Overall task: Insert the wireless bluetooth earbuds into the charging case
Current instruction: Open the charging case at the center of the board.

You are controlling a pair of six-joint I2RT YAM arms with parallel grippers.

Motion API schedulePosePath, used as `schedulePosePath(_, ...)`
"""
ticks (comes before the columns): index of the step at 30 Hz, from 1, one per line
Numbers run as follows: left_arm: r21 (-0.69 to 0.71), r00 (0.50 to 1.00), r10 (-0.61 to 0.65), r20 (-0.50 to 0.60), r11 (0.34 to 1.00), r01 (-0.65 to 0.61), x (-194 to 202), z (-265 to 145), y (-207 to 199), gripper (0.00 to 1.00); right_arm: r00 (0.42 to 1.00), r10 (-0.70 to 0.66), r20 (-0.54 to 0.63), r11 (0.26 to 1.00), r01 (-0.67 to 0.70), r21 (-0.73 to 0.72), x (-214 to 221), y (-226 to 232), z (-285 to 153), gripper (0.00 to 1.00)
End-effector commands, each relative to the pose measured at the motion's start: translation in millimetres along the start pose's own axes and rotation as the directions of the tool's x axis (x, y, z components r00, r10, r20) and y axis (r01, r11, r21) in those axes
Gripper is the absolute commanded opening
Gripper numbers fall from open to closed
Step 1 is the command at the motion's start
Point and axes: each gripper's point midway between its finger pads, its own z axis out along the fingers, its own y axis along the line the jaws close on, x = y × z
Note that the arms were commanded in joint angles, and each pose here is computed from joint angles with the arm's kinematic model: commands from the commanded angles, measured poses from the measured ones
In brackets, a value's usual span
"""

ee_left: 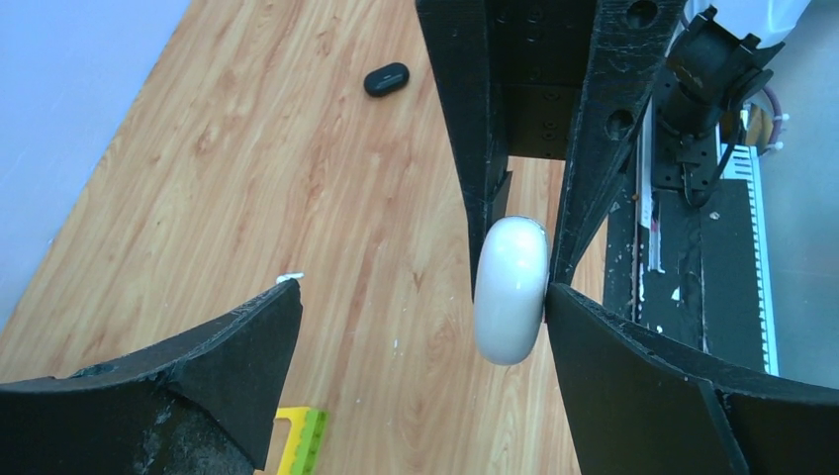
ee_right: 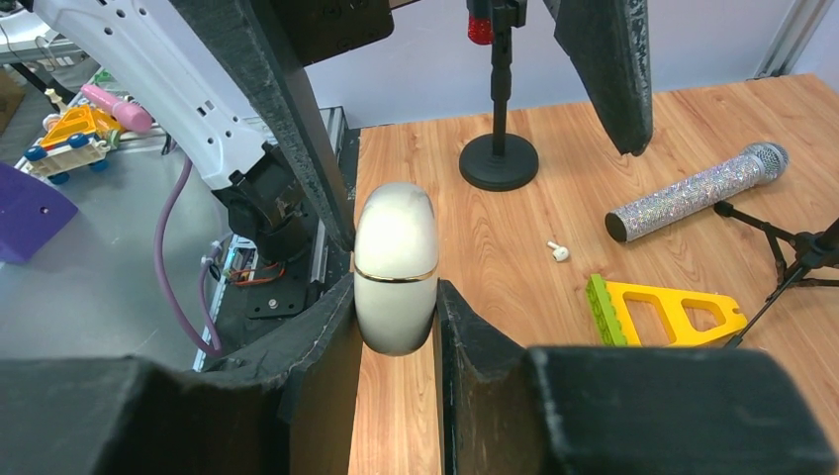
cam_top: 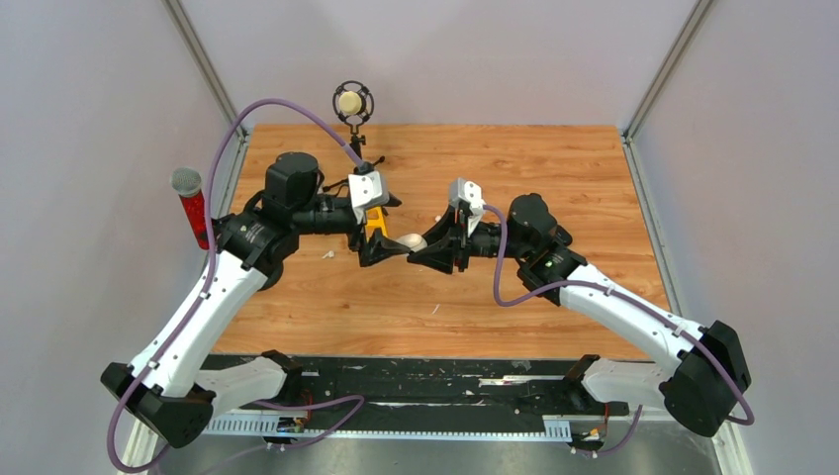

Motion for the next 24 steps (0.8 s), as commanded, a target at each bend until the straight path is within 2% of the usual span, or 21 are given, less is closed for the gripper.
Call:
schedulePosePath(1,0.049,0.998,0.058,0.025,0.997,-0.059,-11,3,-11,1.0,0.997,-0.06,0.056,0.997,0.062,-0.036,-27,5,5,0.0)
schedulePosePath(15,-0.172,0.995,0.095,-0.033,0.98,-0.099,-8,1,34,0.98,0.994,-0.091,0.063,0.993,0.095,-0.064,-24,18,-4,0.0)
schedulePosePath(24,-0.206,0.994,0.106,-0.02,0.973,-0.108,-17,0,42,0.97,0.996,-0.074,0.045,0.994,0.077,-0.075,-15,22,-7,0.0)
